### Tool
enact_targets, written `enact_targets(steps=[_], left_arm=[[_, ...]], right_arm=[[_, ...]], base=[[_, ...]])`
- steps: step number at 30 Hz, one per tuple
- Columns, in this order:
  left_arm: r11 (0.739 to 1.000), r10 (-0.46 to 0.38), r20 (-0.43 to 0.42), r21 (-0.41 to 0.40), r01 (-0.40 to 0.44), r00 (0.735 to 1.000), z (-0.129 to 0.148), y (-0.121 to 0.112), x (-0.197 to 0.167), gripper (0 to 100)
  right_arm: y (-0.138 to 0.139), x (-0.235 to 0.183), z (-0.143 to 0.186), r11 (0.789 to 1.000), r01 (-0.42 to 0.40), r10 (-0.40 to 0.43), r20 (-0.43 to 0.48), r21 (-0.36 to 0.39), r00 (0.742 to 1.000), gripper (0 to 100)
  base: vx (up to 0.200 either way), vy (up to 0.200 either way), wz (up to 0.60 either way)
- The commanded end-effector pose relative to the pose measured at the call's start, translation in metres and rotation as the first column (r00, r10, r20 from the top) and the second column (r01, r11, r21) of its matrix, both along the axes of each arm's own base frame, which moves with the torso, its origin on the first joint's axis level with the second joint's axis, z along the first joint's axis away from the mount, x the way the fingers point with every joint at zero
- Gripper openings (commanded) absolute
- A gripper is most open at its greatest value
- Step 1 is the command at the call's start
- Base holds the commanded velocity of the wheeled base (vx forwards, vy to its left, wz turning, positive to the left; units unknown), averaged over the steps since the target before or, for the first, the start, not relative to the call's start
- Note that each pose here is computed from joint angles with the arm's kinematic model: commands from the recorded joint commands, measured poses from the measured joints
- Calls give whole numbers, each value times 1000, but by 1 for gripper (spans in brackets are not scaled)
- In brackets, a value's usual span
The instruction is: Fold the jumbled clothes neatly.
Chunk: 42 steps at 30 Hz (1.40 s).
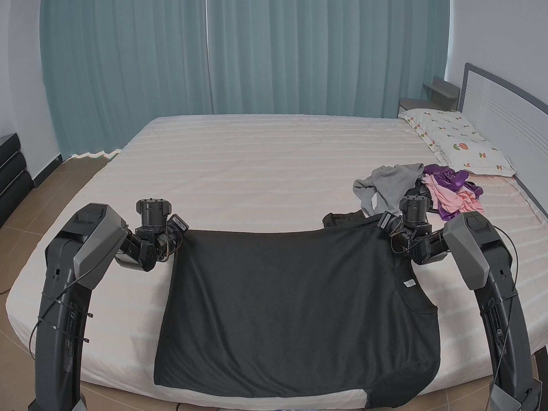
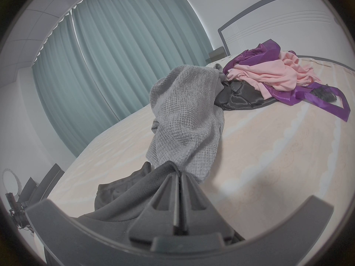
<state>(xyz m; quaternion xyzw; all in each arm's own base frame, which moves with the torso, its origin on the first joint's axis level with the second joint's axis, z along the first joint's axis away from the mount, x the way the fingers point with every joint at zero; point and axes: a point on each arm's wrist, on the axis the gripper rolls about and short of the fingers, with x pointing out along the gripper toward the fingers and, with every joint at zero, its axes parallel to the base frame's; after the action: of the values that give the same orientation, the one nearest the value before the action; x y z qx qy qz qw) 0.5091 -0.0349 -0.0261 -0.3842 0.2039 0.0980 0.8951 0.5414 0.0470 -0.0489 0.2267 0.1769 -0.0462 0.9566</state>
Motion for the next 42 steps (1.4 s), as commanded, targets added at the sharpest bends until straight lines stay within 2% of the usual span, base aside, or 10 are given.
enact_targets(steps=[1, 3, 4, 11, 17, 21, 27, 31, 33, 42], left_arm=[[1000, -1, -9, 1, 1, 1000, -3, 0, 0, 0], [1000, -6, -16, -1, 6, 1000, -4, -1, -1, 0], [1000, -7, -24, -3, 7, 1000, -5, -1, -1, 100], [1000, -17, -59, 1, 17, 998, -7, -5, -5, 100], [999, 21, -44, -36, -23, 999, 15, 5, -14, 100], [988, 71, 13, -140, -68, 997, 76, 23, -39, 100], [986, 46, -25, -156, -50, 999, 106, 30, -89, 100], [984, 9, -65, -175, -21, 998, 108, 29, -111, 100], [974, -76, -169, -225, 37, 983, 100, 25, -159, 100], [944, -184, -283, -319, 89, 941, 83, 21, -240, 100]], right_arm=[[1, -1, -7, 1000, -1, 1, -14, -3, 1000, 100], [2, -1, -8, 1000, -4, 4, -17, -2, 1000, 100], [2, -2, -9, 1000, -4, 4, -20, -3, 1000, 100], [0, -5, 2, 1000, -1, 1, -13, 1, 1000, 100], [-7, -17, 44, 998, 20, -20, 8, 57, 1000, 100], [-22, -53, 91, 992, 20, -18, -17, 124, 1000, 100], [-27, -122, 110, 976, -51, 82, -144, 212, 986, 100], [-25, -148, 111, 968, -67, 115, -191, 243, 975, 100], [-24, -200, 114, 951, -111, 181, -228, 290, 957, 100], [-26, -288, 97, 931, -146, 250, -294, 335, 922, 100]], base=[[0, 0, 0], [0, 0, 0], [0, 0, 0], [0, 0, 0], [0, 0, 0], [0, 0, 0], [0, 0, 0], [0, 0, 0], [0, 0, 0], [0, 0, 0]])
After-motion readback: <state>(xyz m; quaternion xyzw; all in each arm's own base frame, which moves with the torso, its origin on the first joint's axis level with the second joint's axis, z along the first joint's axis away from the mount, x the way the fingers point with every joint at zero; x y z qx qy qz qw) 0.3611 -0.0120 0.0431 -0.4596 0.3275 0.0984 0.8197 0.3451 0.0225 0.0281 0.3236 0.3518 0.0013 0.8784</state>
